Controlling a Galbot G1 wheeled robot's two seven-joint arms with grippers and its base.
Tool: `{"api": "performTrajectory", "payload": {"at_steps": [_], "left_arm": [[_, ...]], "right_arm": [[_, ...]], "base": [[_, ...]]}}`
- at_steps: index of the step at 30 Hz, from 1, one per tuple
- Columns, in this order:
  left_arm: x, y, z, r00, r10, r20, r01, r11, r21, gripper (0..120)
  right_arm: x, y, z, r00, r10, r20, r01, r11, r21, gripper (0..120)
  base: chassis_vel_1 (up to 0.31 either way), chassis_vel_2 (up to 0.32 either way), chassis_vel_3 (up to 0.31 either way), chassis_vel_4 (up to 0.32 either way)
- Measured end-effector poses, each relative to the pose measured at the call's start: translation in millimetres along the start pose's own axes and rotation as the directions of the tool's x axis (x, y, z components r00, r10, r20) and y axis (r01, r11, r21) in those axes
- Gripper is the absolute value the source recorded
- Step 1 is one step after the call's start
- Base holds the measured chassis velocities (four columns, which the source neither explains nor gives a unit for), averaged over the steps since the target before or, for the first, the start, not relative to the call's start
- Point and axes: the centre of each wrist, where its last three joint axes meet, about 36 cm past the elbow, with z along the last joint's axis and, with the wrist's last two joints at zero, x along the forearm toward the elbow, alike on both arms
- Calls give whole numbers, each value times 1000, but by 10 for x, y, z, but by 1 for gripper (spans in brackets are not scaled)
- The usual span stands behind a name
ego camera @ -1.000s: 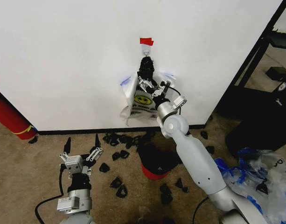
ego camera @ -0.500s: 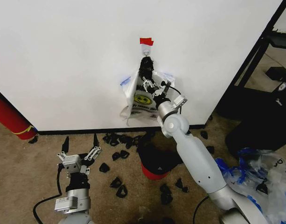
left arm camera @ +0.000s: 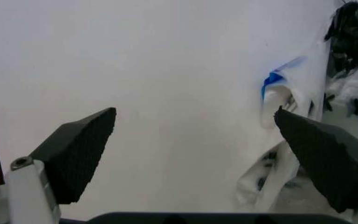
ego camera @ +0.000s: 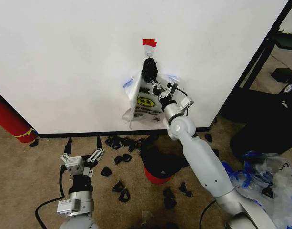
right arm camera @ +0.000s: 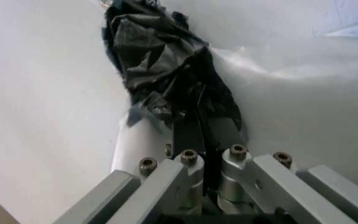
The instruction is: Pick up the garbage bag from the wall and place it over the trash bin.
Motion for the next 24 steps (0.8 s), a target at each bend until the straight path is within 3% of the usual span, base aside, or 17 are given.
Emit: {"api": "performTrajectory", "payload": {"at_steps": [5,24], "left_arm": [[30,-1,5,1000,-4,-8,4,1000,2,100],[44,-74,43,1000,13,-17,-13,1000,18,100]], "right_arm": [[182,40,25,1000,-12,-5,12,1000,5,0],[1629,157,209,999,-2,-38,7,992,129,0]], "base": [[0,0,0,0],[0,0,0,0]]}}
